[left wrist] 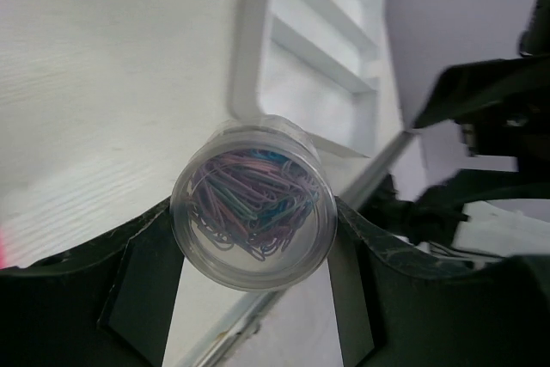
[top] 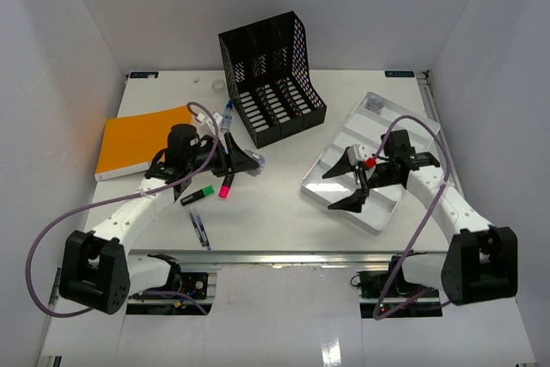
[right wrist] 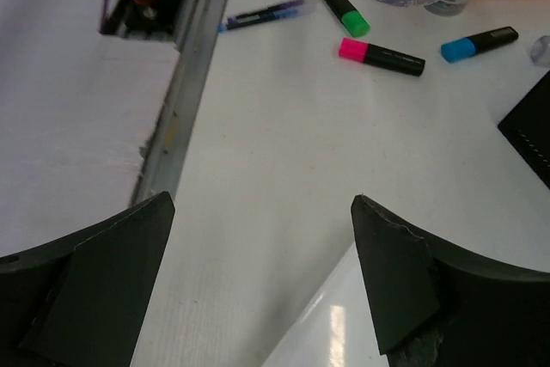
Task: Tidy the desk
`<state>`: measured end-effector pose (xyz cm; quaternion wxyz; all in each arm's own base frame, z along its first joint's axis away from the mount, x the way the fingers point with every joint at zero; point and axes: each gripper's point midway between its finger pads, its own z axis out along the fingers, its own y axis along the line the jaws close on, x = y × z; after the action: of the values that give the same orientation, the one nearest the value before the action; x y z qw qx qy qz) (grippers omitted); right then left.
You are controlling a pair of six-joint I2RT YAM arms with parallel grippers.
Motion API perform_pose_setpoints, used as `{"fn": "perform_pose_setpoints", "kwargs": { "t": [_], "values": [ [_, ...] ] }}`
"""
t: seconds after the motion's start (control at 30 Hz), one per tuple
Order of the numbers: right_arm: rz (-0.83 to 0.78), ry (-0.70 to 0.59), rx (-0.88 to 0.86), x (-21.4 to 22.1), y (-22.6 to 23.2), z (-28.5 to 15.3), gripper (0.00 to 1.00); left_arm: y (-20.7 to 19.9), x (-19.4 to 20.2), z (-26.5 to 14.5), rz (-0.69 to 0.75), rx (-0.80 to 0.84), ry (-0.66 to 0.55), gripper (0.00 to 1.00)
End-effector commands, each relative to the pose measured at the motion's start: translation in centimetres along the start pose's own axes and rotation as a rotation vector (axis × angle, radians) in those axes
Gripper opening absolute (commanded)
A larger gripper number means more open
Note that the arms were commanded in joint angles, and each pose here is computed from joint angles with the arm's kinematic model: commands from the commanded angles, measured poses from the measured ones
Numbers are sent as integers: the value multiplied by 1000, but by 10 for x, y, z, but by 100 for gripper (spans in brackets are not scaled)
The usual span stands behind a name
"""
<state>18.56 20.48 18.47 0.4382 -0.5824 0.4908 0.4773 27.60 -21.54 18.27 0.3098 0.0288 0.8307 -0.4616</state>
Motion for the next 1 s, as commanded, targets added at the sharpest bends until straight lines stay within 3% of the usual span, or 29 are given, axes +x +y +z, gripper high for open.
{"fn": "perform_pose_setpoints", "kwargs": {
  "t": [0.0,0.2,0.33,0.97],
  "values": [
    [-256,126,223,-4,-32,21,90,-67,9,13,-49,292,77,13],
    [-249,58,383,-48,-61,23,90,-106,9,31,-102,411,85,12],
    [-111,-38,499,-69,-78,22,90,-119,6,38,-145,471,73,11],
    [-100,-66,398,-84,-66,37,90,-141,8,72,-208,519,113,11]
  ]
}}
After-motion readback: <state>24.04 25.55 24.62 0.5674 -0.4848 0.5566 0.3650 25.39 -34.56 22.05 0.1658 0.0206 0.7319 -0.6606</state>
